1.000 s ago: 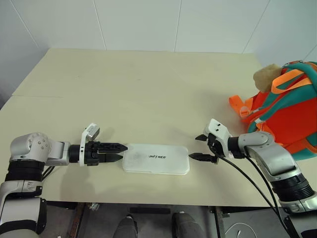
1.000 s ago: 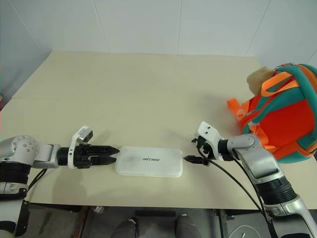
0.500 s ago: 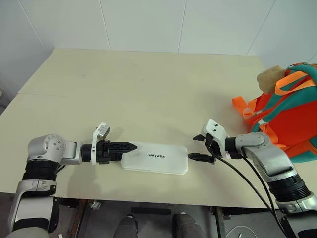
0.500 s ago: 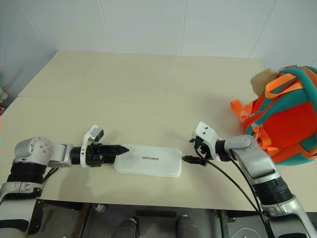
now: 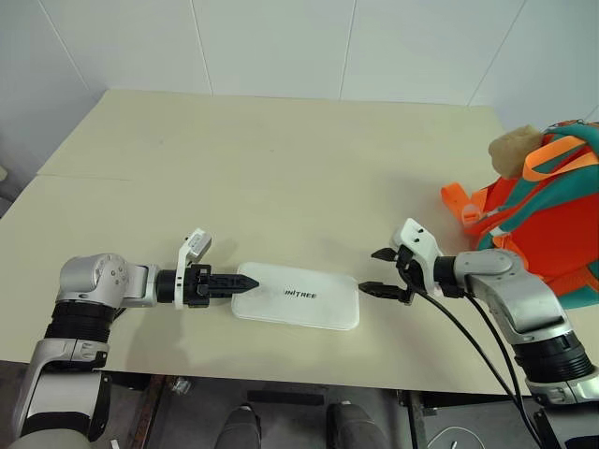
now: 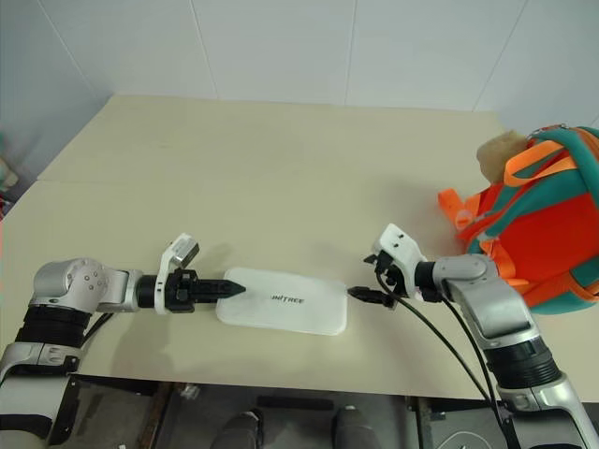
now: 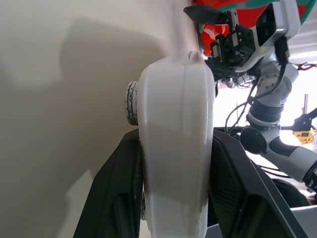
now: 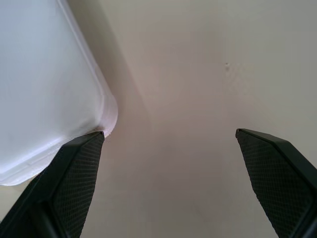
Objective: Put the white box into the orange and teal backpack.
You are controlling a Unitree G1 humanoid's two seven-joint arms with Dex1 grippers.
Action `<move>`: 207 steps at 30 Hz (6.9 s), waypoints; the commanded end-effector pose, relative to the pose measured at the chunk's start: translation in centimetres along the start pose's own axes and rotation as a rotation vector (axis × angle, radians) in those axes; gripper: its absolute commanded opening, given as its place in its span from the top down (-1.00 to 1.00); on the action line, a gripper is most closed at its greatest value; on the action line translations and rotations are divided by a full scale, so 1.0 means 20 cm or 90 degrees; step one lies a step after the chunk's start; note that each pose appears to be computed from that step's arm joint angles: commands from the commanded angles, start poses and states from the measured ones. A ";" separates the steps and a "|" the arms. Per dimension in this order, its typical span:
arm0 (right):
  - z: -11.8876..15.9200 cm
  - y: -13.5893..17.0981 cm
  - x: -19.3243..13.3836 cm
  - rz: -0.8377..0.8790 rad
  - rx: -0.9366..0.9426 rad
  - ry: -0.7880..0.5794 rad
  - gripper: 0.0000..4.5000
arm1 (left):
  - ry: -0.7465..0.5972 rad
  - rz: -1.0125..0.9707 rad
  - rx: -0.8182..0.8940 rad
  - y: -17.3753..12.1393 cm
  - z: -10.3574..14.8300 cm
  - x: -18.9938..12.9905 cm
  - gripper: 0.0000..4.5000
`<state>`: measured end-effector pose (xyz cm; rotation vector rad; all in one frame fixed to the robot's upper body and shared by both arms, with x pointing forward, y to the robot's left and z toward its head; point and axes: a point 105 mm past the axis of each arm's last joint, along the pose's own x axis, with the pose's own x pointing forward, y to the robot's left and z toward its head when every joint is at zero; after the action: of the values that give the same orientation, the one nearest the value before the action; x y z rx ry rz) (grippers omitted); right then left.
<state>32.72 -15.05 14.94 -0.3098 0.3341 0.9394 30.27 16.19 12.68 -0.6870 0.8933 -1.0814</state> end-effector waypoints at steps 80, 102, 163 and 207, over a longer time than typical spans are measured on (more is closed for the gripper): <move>0.93 0.30 -0.18 0.141 0.005 -0.463 1.00 | -0.489 -0.010 0.175 -0.36 0.65 -0.58 0.42; 0.79 0.63 -0.35 0.465 -0.091 -0.361 1.00 | -0.481 0.019 0.199 -0.38 0.63 -0.67 0.42; 0.54 0.37 -0.29 0.348 -0.091 -0.233 1.00 | -0.133 0.006 0.810 -0.71 0.52 -0.59 0.42; 0.56 0.36 -0.23 0.354 -0.097 -0.244 1.00 | 0.131 -0.055 0.908 -0.79 0.55 -0.04 0.44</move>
<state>25.95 -10.23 25.25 -0.1427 0.0367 1.5362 33.51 12.91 30.86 0.5329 0.0981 -1.4969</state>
